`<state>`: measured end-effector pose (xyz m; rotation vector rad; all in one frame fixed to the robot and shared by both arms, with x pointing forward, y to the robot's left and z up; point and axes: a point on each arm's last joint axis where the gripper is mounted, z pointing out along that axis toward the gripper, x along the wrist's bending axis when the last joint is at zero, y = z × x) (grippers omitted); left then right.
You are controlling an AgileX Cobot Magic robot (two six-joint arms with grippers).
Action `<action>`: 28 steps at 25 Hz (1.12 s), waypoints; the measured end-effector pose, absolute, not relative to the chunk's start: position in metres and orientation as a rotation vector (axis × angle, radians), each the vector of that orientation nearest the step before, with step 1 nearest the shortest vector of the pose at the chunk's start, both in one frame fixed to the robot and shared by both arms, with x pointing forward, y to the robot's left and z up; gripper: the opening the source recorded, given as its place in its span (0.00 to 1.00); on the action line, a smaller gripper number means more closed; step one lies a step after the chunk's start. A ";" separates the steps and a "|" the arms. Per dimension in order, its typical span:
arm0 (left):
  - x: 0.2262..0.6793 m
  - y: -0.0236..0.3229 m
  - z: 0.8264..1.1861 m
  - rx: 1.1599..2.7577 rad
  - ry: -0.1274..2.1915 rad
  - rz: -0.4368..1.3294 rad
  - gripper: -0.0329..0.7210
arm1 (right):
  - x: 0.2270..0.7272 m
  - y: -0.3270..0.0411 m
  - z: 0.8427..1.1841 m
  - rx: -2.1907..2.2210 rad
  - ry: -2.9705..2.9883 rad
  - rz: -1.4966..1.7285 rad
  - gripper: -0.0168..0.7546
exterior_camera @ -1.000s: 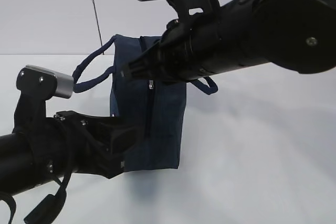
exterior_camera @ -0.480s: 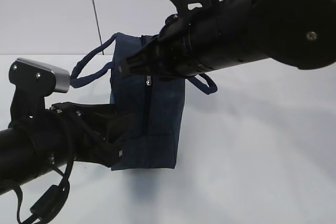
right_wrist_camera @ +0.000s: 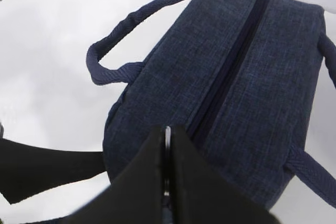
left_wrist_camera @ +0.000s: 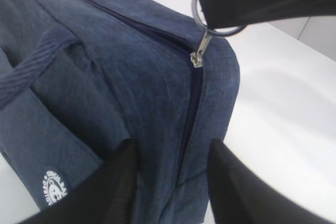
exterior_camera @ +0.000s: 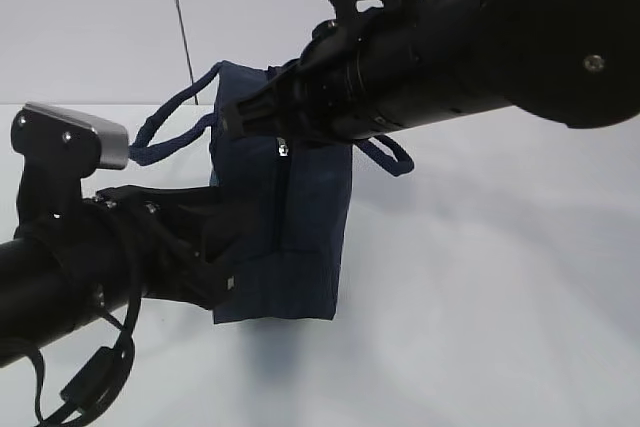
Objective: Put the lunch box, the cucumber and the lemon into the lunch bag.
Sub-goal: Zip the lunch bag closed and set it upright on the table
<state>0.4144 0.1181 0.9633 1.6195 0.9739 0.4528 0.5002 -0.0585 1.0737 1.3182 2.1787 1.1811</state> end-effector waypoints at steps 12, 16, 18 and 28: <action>0.425 0.118 0.947 1.568 1.059 0.507 0.40 | 0.500 -0.058 1.074 1.323 2.176 1.192 0.00; 0.425 0.117 0.948 1.567 1.044 0.511 0.47 | 0.500 -0.058 1.074 1.324 2.176 1.192 0.00; 0.424 0.116 0.948 1.579 1.020 0.508 0.48 | 0.500 -0.058 1.074 1.324 2.176 1.192 0.00; 0.418 0.119 0.943 1.683 1.096 0.447 0.59 | 0.501 -0.057 1.077 1.312 2.169 1.200 0.00</action>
